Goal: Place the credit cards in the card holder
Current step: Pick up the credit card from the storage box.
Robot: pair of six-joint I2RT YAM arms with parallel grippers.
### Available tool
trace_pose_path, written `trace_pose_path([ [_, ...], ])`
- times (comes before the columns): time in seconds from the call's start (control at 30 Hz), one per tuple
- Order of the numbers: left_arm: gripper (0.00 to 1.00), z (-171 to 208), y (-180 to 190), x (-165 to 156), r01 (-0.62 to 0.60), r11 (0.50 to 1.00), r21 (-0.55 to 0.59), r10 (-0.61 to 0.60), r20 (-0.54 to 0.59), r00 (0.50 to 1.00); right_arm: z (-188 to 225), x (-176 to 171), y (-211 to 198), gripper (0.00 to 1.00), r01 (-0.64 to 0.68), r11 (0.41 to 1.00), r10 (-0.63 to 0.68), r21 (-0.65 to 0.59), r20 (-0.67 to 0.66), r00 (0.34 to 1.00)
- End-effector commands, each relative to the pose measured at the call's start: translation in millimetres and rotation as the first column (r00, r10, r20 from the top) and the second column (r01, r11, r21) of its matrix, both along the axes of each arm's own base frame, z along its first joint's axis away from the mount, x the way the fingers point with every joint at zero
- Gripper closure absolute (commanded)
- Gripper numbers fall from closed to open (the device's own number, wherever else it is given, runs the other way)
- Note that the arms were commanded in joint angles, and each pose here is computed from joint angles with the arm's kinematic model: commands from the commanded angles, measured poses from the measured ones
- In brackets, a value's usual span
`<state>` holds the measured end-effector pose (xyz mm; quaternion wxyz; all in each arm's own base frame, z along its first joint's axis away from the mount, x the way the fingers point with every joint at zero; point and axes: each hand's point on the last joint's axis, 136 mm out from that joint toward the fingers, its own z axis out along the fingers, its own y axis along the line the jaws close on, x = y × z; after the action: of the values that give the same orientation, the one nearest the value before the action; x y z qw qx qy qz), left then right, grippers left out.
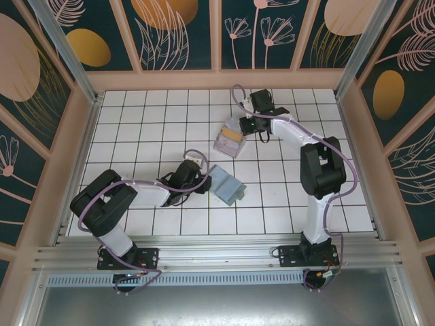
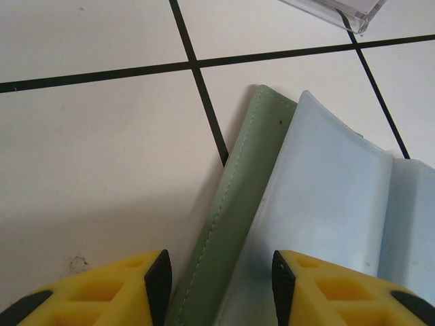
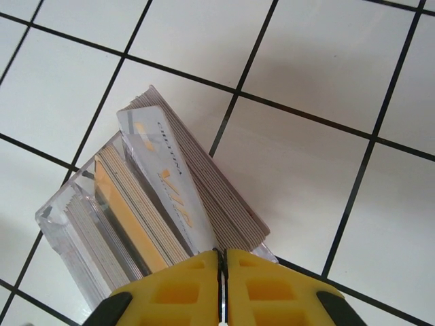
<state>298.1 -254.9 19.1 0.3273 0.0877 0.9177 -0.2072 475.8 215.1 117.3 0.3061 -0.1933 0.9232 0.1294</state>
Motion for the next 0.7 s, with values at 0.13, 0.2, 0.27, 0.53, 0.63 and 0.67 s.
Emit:
trace_pose_path([
  [0.13,0.54,-19,5,-7,-0.002,1.000,0.022,0.004,-0.061,0.998,32,-4,-4,0.93,-0.014,0.996,0.010,0.083,0.045,0.999],
  [0.2,0.54,-19,5,-7,-0.002,1.000,0.022,0.004,-0.061,0.998,33,-6,0,0.96,-0.031,0.992,0.027,0.119,0.036,0.999],
  [0.27,0.54,-19,6,-6,-0.003,1.000,0.024,0.005,-0.060,0.998,33,-8,4,0.99,-0.049,0.986,0.045,0.161,0.028,0.999],
  [0.53,0.54,-19,6,-6,-0.005,1.000,0.028,0.007,-0.060,0.998,38,-12,10,1.00,-0.078,0.954,0.079,0.291,0.007,0.997],
  [0.63,0.54,-19,6,-6,-0.004,1.000,0.028,0.006,-0.060,0.998,46,-13,7,1.00,-0.082,0.939,0.081,0.333,0.016,0.997],
  [0.67,0.54,-18,5,-5,-0.004,1.000,0.027,0.005,-0.058,0.998,49,-13,6,1.00,-0.081,0.934,0.079,0.347,0.020,0.997],
])
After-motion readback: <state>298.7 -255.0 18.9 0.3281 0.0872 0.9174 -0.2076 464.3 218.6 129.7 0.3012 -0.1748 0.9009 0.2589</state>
